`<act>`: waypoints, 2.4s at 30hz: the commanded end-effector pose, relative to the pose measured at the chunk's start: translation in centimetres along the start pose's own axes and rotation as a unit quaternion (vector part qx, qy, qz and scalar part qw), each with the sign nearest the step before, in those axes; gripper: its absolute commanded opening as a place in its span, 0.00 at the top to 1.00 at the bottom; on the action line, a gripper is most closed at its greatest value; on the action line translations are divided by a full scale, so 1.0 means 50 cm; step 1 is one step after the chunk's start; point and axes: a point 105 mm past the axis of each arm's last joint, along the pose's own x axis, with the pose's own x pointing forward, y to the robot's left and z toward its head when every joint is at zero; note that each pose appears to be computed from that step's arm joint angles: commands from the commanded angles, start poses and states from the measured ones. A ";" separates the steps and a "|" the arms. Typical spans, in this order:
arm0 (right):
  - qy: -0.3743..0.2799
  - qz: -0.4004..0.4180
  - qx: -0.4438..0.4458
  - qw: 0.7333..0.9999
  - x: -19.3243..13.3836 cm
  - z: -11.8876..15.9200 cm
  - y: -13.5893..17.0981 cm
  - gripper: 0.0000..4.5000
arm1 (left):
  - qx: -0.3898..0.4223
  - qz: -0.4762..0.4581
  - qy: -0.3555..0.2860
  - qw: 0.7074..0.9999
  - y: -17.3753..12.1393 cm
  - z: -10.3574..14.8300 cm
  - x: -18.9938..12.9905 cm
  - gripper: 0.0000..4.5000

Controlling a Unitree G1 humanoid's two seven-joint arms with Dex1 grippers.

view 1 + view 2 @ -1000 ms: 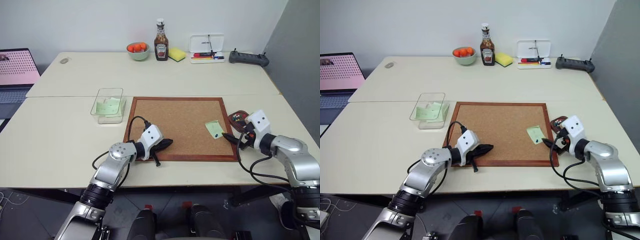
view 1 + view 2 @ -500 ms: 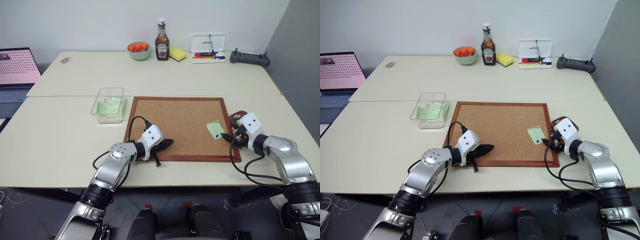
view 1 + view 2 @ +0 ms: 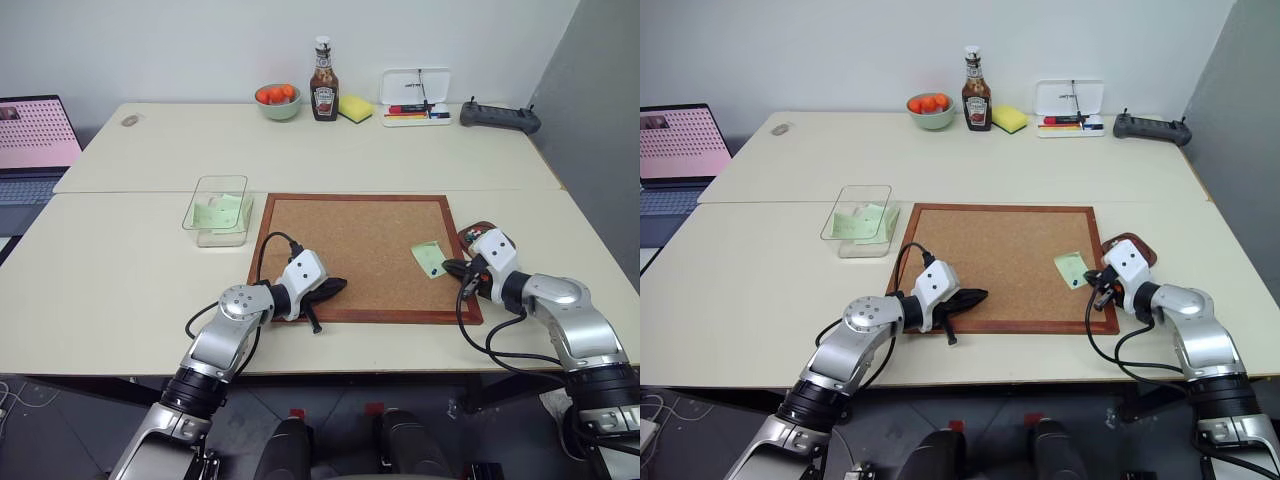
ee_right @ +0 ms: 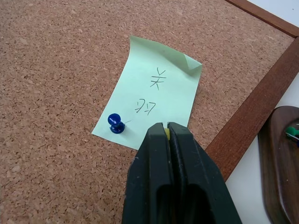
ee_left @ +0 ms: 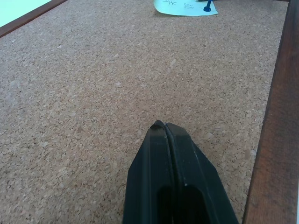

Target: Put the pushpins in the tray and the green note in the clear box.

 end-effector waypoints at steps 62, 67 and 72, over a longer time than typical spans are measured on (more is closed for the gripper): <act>0.081 -0.221 -0.139 0.962 -0.047 0.006 -0.182 0.01 | -0.006 -0.037 0.055 0.998 -0.037 -0.055 0.006 1.00; 0.054 -0.239 -0.066 0.967 -0.055 0.018 -0.191 0.01 | -0.006 -0.036 0.055 0.998 -0.036 -0.055 0.006 1.00; 0.051 -0.248 0.005 0.967 -0.064 0.012 -0.198 0.01 | -0.005 -0.038 0.055 0.998 -0.036 -0.056 0.006 1.00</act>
